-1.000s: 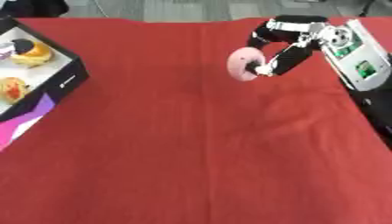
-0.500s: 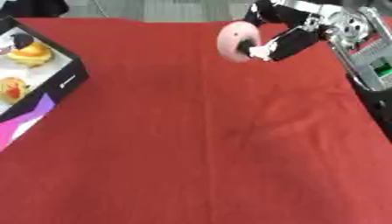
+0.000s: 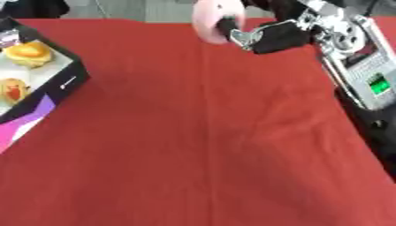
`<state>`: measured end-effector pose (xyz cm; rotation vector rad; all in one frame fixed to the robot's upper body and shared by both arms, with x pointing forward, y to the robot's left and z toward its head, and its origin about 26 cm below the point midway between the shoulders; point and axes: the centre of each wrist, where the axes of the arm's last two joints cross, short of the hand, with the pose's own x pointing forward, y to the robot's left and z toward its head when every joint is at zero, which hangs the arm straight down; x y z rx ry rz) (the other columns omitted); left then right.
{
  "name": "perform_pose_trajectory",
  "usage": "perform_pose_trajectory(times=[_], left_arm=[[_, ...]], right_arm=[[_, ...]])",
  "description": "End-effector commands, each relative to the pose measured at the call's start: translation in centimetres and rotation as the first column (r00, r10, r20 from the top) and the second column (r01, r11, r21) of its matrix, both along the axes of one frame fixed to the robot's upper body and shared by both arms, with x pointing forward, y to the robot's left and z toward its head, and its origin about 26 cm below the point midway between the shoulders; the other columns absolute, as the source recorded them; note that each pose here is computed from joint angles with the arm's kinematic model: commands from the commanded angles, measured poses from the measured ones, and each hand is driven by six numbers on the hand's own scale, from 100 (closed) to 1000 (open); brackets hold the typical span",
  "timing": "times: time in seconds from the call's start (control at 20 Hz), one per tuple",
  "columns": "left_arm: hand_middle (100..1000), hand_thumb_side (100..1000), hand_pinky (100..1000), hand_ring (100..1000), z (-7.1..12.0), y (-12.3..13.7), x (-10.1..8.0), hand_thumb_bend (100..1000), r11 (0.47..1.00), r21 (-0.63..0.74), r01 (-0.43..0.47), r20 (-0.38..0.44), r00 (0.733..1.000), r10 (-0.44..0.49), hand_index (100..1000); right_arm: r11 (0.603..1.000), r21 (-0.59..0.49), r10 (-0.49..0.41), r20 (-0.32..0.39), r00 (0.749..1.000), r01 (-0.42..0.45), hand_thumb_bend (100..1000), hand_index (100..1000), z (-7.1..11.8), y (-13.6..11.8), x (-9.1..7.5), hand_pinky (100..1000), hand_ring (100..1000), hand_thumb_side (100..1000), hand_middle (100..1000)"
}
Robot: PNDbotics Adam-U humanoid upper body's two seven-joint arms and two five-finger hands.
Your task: Pick up the objects with one hand, pass them to the other hand, and then place them into the box on the other side of the table.
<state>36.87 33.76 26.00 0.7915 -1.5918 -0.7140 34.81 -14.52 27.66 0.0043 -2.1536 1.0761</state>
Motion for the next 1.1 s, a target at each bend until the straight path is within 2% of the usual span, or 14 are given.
perform_pose_trajectory(times=[0.05,0.4,0.6,1.0,1.1], left_arm=[[751,453,882,779,2.0,0.1,-0.3,859,0.996,0.062,0.06,-0.001,0.998,-0.06,773],[759,431,885,786,2.5,-1.1,0.0,871,0.977,0.096,0.189,-0.073,0.98,-0.183,787],[761,419,886,788,2.6,-1.6,0.0,874,0.967,0.108,0.231,-0.096,0.971,-0.221,791],[766,355,892,794,2.9,-4.1,-0.2,906,0.922,0.113,0.372,-0.186,0.919,-0.348,809],[767,328,897,795,2.8,-4.4,-0.2,938,0.91,0.104,0.401,-0.206,0.904,-0.374,809]], right_arm=[[1.0,0.021,0.021,0.049,0.999,-0.022,174,576,0.5,1.1,-0.8,856,567,100,475],[0.996,0.081,0.038,0.031,0.999,-0.041,168,579,-1.0,3.4,-1.0,859,559,100,474],[0.995,0.081,0.053,0.022,0.998,-0.054,170,580,-1.6,4.3,-1.0,858,557,100,474],[0.993,0.055,0.106,0.013,0.994,-0.106,172,580,-3.0,6.6,-1.0,859,556,100,474],[0.992,0.048,0.12,0.015,0.993,-0.12,173,579,-3.2,7.0,-1.1,858,556,100,474]])
